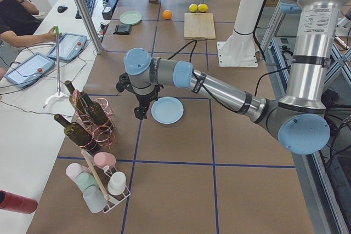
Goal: Pick orange to plate
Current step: 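Grasp the rim of the white plate with the left gripper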
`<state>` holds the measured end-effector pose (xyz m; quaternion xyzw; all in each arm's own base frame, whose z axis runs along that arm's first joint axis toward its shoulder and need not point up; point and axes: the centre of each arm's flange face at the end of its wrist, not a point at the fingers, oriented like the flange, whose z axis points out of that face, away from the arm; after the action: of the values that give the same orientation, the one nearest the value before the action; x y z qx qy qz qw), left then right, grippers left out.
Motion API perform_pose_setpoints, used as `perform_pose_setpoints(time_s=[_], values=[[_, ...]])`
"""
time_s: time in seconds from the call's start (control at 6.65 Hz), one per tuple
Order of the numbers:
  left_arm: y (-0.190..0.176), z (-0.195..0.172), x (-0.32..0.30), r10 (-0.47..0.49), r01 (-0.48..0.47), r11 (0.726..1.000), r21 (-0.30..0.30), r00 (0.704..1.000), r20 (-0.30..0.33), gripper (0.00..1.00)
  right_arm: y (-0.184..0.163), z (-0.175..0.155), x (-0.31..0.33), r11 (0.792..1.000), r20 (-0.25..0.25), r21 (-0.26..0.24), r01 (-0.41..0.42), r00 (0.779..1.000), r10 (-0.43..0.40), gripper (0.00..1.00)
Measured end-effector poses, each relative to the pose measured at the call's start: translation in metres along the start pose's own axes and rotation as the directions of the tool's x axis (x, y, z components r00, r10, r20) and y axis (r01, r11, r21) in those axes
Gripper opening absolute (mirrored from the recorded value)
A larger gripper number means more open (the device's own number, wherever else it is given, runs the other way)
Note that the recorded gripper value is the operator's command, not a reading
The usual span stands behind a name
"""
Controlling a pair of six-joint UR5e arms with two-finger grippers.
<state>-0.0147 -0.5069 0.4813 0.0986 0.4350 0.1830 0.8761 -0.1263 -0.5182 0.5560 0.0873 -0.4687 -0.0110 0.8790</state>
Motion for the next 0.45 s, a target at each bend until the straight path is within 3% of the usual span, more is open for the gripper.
perform_pose_setpoints(time_s=[0.3,0.45], values=[[-0.015,0.039,0.026,-0.115,0.115,0.993,-0.001,0.993,0.008,1.00,0.002,-0.001,-0.011,1.000,0.011,0.000,-0.009,1.000,0.009,1.00],[-0.016,0.067,0.034,-0.173,0.173,0.985,0.017,0.984,0.043,1.00,0.003,-0.001,-0.012,1.000,0.010,0.000,-0.010,1.000,0.010,1.00]])
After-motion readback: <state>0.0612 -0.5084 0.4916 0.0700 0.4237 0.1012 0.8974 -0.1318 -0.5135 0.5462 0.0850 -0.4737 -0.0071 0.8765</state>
